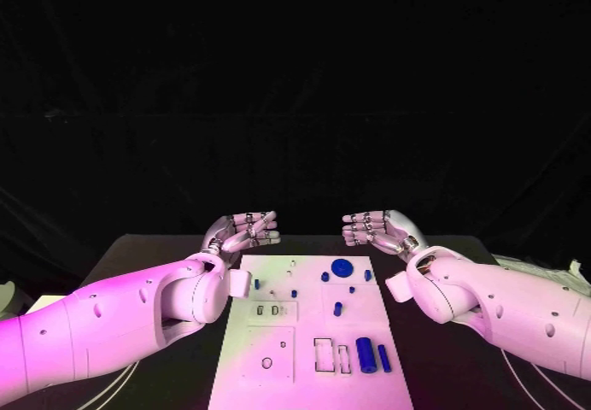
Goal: Assemble the parts on the task board
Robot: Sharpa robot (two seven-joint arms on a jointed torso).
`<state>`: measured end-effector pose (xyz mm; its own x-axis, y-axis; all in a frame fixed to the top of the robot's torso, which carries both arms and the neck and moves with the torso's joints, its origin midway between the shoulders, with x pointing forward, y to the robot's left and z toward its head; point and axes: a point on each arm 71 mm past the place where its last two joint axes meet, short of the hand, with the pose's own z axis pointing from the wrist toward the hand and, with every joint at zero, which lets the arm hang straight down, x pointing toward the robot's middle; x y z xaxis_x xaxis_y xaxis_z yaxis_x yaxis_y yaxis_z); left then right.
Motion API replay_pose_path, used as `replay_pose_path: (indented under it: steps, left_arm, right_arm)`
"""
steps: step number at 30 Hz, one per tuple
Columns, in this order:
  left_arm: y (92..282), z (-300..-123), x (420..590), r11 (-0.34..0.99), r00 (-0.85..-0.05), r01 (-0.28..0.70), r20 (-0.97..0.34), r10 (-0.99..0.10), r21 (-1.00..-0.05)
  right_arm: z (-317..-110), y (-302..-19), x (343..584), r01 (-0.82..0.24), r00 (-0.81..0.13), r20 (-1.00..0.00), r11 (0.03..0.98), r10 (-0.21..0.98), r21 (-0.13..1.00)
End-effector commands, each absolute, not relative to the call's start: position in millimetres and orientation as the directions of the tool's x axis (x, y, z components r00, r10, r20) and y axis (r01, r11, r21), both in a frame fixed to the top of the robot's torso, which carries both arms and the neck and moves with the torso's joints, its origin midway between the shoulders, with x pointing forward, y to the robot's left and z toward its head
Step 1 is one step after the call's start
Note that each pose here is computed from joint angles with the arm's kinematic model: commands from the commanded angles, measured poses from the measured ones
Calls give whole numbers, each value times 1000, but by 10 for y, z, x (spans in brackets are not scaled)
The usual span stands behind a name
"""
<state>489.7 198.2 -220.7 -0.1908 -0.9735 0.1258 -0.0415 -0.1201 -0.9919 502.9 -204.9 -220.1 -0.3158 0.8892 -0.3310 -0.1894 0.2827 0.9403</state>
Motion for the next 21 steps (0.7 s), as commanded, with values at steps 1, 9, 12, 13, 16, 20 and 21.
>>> replay_pose_path:
  steps: [1,9,12,13,16,20,21]
  left_arm:
    - [1938,-2145,4825,-182,-297,-54,190,-936,-982]
    - [1943,-2012,4624,-212,-361,-74,224,-905,-974]
    - [1936,-1949,4545,-220,-374,-73,231,-898,-973]
    - [1932,-1926,4520,-223,-379,-72,234,-896,-972]
    - [1910,-1857,4452,-233,-397,-74,243,-885,-970]
    - [1881,-1804,4398,-241,-413,-75,250,-876,-968]
    - [1874,-1794,4389,-242,-416,-75,251,-874,-967]
  right_arm:
    - [-2078,-1999,5037,-382,-283,-585,470,760,796]
    - [-1913,-1955,5096,-513,-219,-820,653,529,558]
    - [-1886,-1919,5103,-539,-197,-887,710,417,453]
    - [-1881,-1905,5103,-545,-190,-907,728,377,416]
    - [-1857,-1863,5110,-556,-156,-956,778,249,293]
    - [-1817,-1825,5120,-559,-120,-981,806,154,195]
    - [-1809,-1818,5120,-560,-116,-984,809,139,180]
